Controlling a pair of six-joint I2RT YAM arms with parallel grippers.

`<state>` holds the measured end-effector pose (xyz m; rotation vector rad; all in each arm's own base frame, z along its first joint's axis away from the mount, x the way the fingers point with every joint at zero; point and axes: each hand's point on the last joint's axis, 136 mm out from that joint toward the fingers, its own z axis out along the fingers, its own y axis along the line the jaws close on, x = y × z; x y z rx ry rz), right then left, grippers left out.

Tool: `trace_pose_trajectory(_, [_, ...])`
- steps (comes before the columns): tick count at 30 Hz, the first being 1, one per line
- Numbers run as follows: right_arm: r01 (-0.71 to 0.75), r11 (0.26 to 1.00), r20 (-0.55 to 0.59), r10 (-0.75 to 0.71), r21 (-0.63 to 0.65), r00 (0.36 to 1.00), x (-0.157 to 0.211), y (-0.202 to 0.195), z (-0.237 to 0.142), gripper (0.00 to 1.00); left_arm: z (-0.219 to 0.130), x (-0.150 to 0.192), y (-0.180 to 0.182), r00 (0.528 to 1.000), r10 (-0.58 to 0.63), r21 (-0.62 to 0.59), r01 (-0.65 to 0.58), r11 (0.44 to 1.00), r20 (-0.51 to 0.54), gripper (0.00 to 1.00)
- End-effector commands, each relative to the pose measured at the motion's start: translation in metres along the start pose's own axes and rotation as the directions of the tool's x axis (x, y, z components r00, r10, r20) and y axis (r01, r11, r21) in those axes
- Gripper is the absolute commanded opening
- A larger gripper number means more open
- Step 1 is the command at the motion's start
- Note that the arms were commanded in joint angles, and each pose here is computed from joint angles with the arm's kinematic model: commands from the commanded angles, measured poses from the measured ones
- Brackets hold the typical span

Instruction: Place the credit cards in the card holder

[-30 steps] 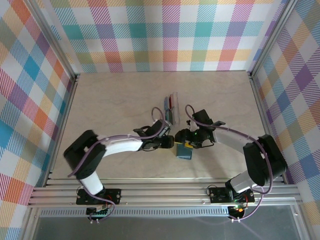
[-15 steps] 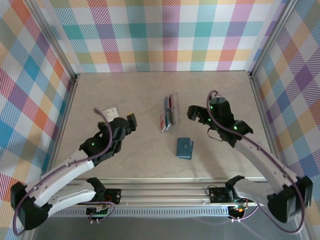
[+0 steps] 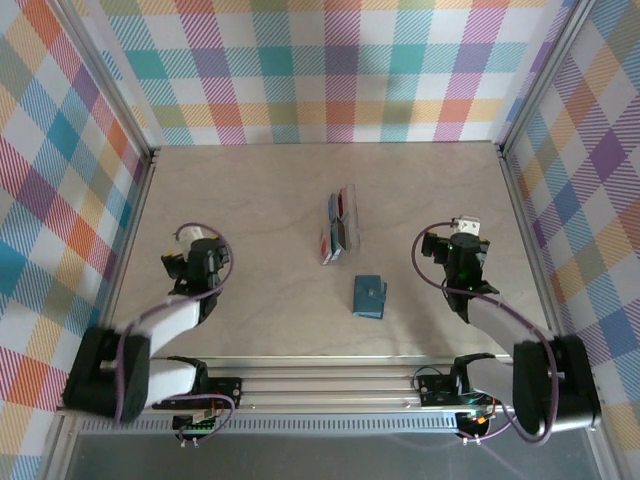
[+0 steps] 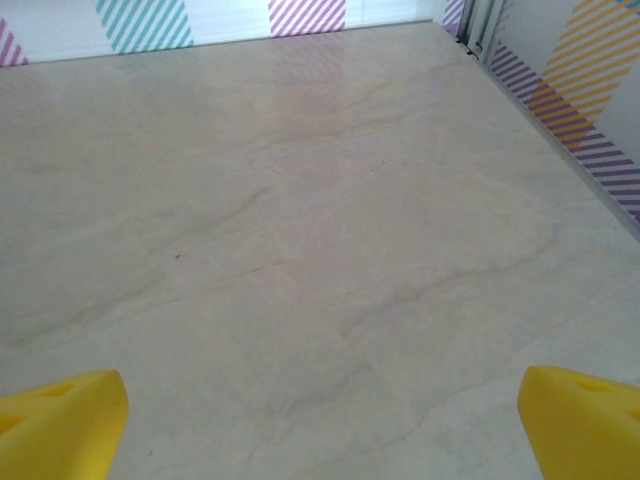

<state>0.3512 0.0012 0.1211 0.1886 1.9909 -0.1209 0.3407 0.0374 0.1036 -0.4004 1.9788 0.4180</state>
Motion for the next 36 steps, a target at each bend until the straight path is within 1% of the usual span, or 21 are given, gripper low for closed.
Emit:
trace_pose_trajectory(1, [0.016, 0.998, 0.062, -0.013, -0.059, 0.998, -0.011, 0.012, 0.016, 1.00, 0.018, -0.024, -0.028, 0.997, -0.018, 0.099, 0.010, 0.995, 0.080, 1.00])
trace_pose_trajectory(2, [0.036, 0.997, 0.047, -0.034, -0.064, 0.998, -0.005, 0.014, 0.022, 1.00, 0.022, -0.020, -0.031, 0.995, -0.030, 0.123, 0.017, 0.992, 0.098, 1.00])
trace_pose_trajectory(3, [0.042, 0.997, 0.064, -0.038, -0.064, 0.997, -0.008, 0.015, 0.026, 1.00, 0.029, -0.018, -0.029, 0.995, -0.051, 0.118, 0.040, 0.992, 0.092, 1.00])
trace_pose_trajectory(4, [0.051, 0.996, 0.052, -0.047, -0.073, 0.998, -0.009, 0.018, 0.029, 1.00, 0.034, -0.014, -0.033, 0.998, -0.026, 0.131, 0.019, 0.991, 0.053, 1.00])
trace_pose_trajectory(5, [0.065, 0.994, 0.053, -0.060, -0.092, 0.997, -0.009, 0.021, 0.030, 1.00, 0.034, -0.012, -0.041, 0.999, -0.010, 0.176, 0.003, 0.984, 0.038, 1.00])
trace_pose_trajectory(6, [0.070, 0.993, 0.059, -0.065, -0.098, 0.996, -0.009, 0.021, 0.029, 1.00, 0.034, -0.010, -0.048, 0.999, -0.004, 0.222, -0.007, 0.975, 0.049, 1.00])
trace_pose_trajectory(7, [0.072, 0.992, 0.069, -0.065, -0.101, 0.995, -0.010, 0.021, 0.029, 1.00, 0.033, -0.003, -0.054, 0.999, 0.012, 0.269, -0.020, 0.963, 0.033, 1.00])
trace_pose_trajectory(8, [0.071, 0.992, 0.074, -0.064, -0.101, 0.995, -0.010, 0.020, 0.029, 1.00, 0.035, 0.007, -0.044, 0.998, -0.031, 0.248, 0.016, 0.969, 0.055, 1.00])
trace_pose_trajectory(9, [0.069, 0.992, 0.074, -0.062, -0.104, 0.995, -0.010, 0.019, 0.029, 1.00, 0.030, -0.003, -0.038, 0.988, -0.095, 0.270, 0.059, 0.961, 0.120, 1.00])
trace_pose_trajectory(10, [0.074, 0.991, 0.083, -0.064, -0.114, 0.994, -0.011, 0.020, 0.029, 1.00, 0.027, -0.003, -0.033, 0.988, -0.115, 0.274, 0.084, 0.958, 0.099, 1.00])
trace_pose_trajectory(11, [0.081, 0.989, 0.119, -0.066, -0.124, 0.991, -0.009, 0.021, 0.029, 1.00, 0.032, 0.002, -0.033, 0.992, -0.101, 0.268, 0.077, 0.960, 0.078, 1.00])
trace_pose_trajectory(12, [0.071, 0.990, 0.155, -0.052, -0.120, 0.987, -0.005, 0.019, 0.029, 1.00, 0.033, -0.002, -0.039, 0.991, -0.095, 0.285, 0.066, 0.956, 0.090, 1.00])
trace_pose_trajectory(13, [0.074, 0.988, 0.197, -0.046, -0.135, 0.979, -0.004, 0.019, 0.031, 1.00, 0.035, 0.000, -0.041, 0.996, -0.073, 0.285, 0.055, 0.957, 0.053, 1.00])
trace_pose_trajectory(14, [0.073, 0.987, 0.163, -0.049, -0.145, 0.985, 0.006, 0.020, 0.033, 1.00, 0.037, 0.001, -0.044, 0.997, -0.060, 0.289, 0.042, 0.956, 0.053, 1.00])
trace_pose_trajectory(16, [0.065, 0.990, 0.151, -0.047, -0.121, 0.987, 0.006, 0.018, 0.040, 1.00, 0.037, 0.001, -0.048, 0.998, -0.034, 0.284, 0.020, 0.959, 0.045, 1.00])
trace_pose_trajectory(17, [0.062, 0.990, 0.114, -0.047, -0.130, 0.992, 0.008, 0.018, 0.044, 1.00, 0.036, 0.000, -0.051, 0.998, -0.020, 0.276, 0.003, 0.961, 0.060, 1.00])
trace_pose_trajectory(18, [0.058, 0.987, 0.093, -0.045, -0.151, 0.995, 0.008, 0.020, 0.048, 1.00, 0.036, 0.000, -0.051, 0.998, -0.017, 0.275, 0.002, 0.962, 0.054, 1.00])
trace_pose_trajectory(20, [0.039, 0.985, 0.072, -0.027, -0.168, 0.997, 0.008, 0.018, 0.051, 1.00, 0.036, 0.000, -0.051, 0.998, -0.018, 0.278, 0.002, 0.961, 0.054, 1.00])
trace_pose_trajectory(27, [0.035, 0.986, 0.074, -0.023, -0.165, 0.997, 0.007, 0.016, 0.051, 1.00, 0.036, 0.000, -0.052, 0.998, -0.015, 0.280, -0.001, 0.960, 0.055, 1.00])
trace_pose_trajectory(36, [0.035, 0.986, 0.077, -0.023, -0.164, 0.997, 0.007, 0.016, 0.050, 1.00, 0.035, 0.001, -0.059, 0.999, -0.002, 0.331, -0.012, 0.944, 0.044, 1.00])
